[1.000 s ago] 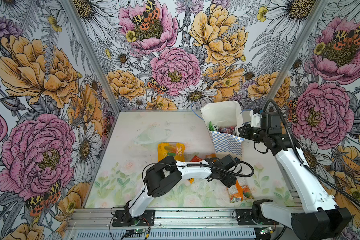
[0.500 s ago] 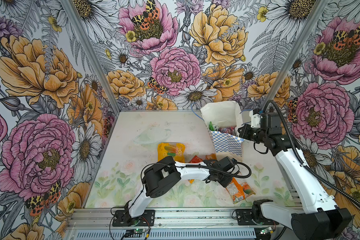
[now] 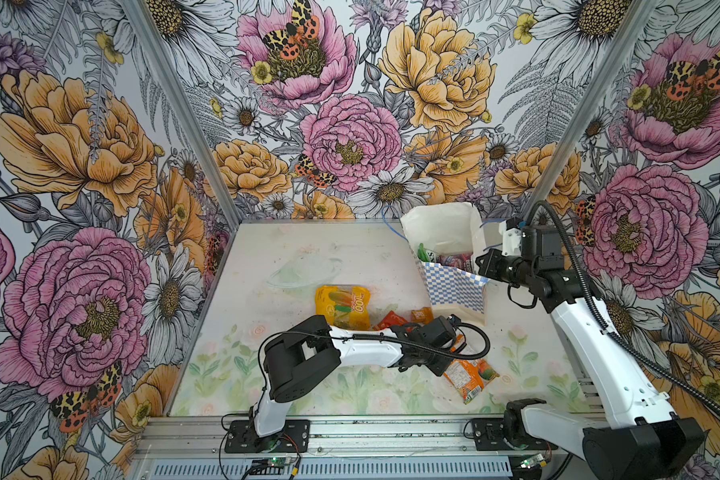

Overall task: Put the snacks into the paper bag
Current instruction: 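Lower left gripper onto the orange candy bag and close on its edge, then lift the orange candy bag with the left gripper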

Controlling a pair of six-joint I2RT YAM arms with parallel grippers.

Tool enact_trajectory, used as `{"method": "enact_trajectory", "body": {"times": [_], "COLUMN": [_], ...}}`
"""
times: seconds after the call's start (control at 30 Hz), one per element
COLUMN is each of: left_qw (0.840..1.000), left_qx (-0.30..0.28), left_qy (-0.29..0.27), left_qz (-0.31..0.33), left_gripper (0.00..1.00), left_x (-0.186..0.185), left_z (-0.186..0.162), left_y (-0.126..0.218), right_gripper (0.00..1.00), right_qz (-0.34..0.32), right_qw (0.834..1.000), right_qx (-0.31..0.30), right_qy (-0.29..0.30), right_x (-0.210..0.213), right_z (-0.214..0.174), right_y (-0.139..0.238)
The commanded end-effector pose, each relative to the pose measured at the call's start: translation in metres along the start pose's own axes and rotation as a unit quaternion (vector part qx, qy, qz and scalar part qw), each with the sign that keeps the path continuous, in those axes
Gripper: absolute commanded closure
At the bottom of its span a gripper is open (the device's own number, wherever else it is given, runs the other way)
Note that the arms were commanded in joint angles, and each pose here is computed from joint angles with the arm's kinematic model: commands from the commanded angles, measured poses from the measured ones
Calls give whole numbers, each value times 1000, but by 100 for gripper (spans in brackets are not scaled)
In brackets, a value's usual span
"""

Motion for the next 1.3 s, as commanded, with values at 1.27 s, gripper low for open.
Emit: {"method": "enact_trajectory", "body": {"times": [1.27], "left_qw": [966], "left_qx": [-248], "left_qy": [-9], "left_qz": [71], "left_gripper": [100], "left_x": [3], "left_z": [45], "left_y": [238], "right_gripper": [100], "right_qz": [13], "right_qw": [999], "right_qx": [-29], "right_qy": [7], "right_x": [3], "right_z": [8], "right_y": [4]}}
Point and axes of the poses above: each gripper's point midway between its finger pads, its own y axis back along the fingers, its own x axis along the line the jaws close on, z = x × y, the point moved 9 cm from there along y, back along the fingers, and after that the axes turned 5 degrees about -y, right-handed, at the moved point
